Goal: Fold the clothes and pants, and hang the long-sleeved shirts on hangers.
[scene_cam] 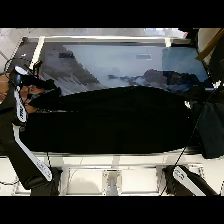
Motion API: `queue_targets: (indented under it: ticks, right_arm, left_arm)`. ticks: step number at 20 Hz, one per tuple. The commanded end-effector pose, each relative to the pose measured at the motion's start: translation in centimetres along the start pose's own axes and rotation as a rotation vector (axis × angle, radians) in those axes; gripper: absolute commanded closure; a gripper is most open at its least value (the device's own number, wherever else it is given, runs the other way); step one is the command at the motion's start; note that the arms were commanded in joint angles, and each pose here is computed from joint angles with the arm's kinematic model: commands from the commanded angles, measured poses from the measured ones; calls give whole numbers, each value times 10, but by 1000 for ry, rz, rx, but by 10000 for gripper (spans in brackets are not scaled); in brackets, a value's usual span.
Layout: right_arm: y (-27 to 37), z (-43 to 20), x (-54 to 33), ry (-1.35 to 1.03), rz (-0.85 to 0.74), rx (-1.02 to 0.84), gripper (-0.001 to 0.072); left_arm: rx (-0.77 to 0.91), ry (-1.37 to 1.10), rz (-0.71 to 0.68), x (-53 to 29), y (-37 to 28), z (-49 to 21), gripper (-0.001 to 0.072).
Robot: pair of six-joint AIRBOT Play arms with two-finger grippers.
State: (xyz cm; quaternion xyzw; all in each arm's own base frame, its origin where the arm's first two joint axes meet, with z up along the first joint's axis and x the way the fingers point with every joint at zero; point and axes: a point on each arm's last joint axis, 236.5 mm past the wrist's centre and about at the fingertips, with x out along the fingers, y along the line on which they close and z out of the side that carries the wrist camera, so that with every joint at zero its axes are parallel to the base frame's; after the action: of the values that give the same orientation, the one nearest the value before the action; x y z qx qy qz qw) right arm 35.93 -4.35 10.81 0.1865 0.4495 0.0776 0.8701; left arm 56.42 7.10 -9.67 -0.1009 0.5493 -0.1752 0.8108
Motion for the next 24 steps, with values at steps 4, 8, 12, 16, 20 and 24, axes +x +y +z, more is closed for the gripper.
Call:
queue_targets:
  ticks: [4,8,12,16,20,24]
  right_arm:
    - [0,0,0,0,1,0,509]
    - [0,0,0,-1,0,0,509]
    - [0,1,0,-5,-2,0,509]
    - [-4,9,0,-37,-15,0,509]
    - [-6,16,-1,-67,-27,2,509]
    - [-6,16,0,-65,-27,2,509]
  left_arm:
    - [23,-119,65,-23,4,32,696]
    - [51,-238,126,-60,2,64,697]
    - [-37,-267,243,-93,28,67,697]
    - [-138,-189,502,-128,86,38,697]
    - [-118,-147,409,-118,69,30,698]
    - [58,-22,131,-79,-8,15,242]
